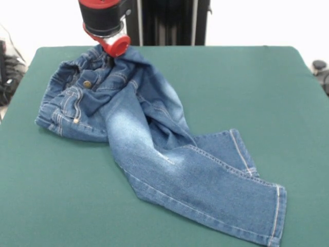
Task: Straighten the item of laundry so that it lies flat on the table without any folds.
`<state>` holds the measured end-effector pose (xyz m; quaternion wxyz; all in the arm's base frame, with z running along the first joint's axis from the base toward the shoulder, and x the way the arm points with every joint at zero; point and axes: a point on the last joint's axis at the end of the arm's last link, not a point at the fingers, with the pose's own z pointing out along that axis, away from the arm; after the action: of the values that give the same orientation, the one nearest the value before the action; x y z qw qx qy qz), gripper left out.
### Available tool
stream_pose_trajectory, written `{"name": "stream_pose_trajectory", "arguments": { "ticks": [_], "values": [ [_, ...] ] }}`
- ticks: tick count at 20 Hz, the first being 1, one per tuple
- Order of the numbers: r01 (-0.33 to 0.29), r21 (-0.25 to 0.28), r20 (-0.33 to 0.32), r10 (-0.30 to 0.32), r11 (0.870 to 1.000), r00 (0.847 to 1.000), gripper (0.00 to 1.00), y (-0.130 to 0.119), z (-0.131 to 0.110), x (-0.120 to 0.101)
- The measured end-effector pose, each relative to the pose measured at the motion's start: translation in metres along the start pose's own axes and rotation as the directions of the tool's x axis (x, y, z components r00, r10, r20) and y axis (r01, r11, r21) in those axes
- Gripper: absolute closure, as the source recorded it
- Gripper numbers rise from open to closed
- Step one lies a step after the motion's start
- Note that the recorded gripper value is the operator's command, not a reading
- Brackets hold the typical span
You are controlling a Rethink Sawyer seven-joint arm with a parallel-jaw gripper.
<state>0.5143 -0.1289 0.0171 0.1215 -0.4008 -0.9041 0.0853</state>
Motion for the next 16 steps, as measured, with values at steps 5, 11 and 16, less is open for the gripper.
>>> {"name": "stream_pose_trajectory", "arguments": {
  "ticks": [5, 11, 16],
  "values": [
    [-0.013, 0.0, -0.017, 0.013, 1.0, 1.0, 1.0, 0.0, -0.002, 0.001],
    [-0.024, 0.009, -0.051, 0.024, 1.0, 0.998, 1.0, -0.001, -0.006, 0.007],
    [-0.035, 0.032, -0.086, 0.038, 0.999, 0.996, 1.0, -0.013, -0.013, 0.025]
  ]
}}
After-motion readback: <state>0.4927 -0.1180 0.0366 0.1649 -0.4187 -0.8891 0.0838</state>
